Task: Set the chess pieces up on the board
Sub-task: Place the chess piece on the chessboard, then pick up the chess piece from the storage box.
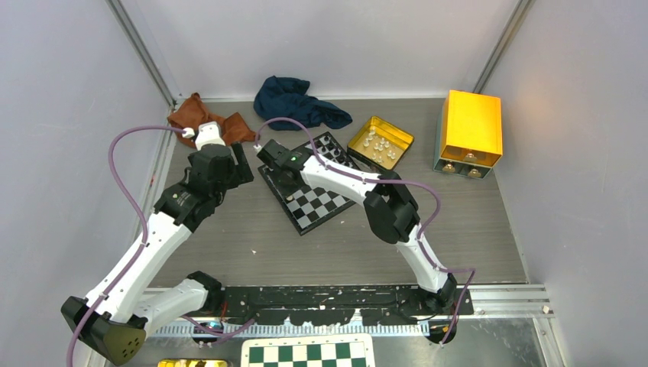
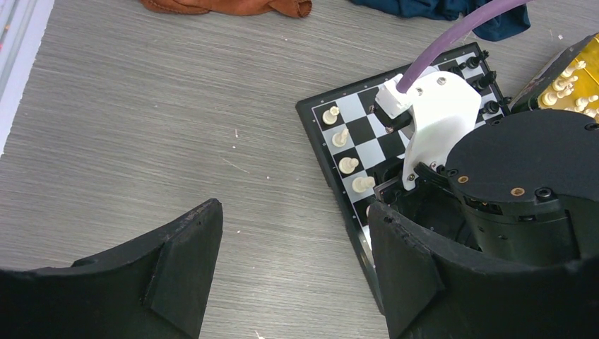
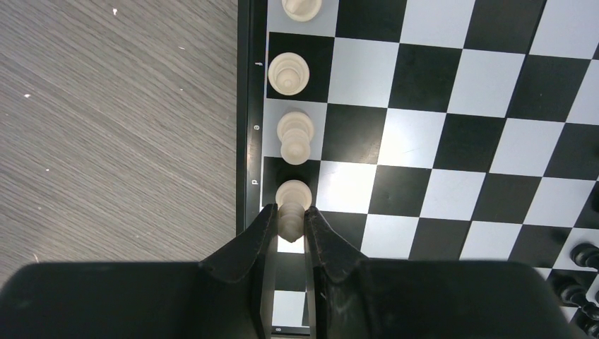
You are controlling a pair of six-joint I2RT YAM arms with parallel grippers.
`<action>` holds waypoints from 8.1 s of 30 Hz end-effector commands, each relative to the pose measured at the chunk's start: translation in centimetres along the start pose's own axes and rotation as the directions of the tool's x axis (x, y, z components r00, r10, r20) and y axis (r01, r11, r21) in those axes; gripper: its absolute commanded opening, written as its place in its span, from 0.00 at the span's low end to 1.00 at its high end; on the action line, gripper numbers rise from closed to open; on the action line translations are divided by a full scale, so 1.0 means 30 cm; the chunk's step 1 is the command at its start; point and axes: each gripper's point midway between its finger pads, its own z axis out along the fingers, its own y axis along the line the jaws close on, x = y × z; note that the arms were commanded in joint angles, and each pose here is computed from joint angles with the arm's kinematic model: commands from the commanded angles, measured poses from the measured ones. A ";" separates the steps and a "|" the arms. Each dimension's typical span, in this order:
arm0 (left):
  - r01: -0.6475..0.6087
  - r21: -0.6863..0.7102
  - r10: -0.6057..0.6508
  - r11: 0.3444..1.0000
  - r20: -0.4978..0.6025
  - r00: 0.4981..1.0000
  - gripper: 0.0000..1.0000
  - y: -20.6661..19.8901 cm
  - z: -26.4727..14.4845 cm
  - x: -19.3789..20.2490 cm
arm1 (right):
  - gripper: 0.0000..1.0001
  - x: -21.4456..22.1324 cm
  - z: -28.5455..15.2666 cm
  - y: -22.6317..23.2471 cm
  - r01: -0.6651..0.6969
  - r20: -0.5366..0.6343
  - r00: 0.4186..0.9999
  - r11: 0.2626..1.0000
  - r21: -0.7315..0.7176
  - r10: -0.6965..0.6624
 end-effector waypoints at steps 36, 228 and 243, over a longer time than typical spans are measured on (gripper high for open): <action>0.034 0.010 -0.035 0.999 0.066 0.997 0.76 -0.004 -0.030 -0.076 | 0.25 -0.043 -0.007 0.045 -0.002 0.035 0.999 0.999 -0.036 0.003; -0.023 -0.119 0.026 0.993 0.024 0.999 0.91 -0.104 0.246 -0.180 | 0.01 -0.118 -0.165 -1.175 -0.674 0.433 0.729 0.666 0.319 0.530; -0.013 -0.120 0.016 0.993 0.024 1.000 0.90 -0.061 0.198 -0.143 | 0.01 -0.170 -0.381 -0.929 -0.543 0.436 0.807 0.789 0.287 0.398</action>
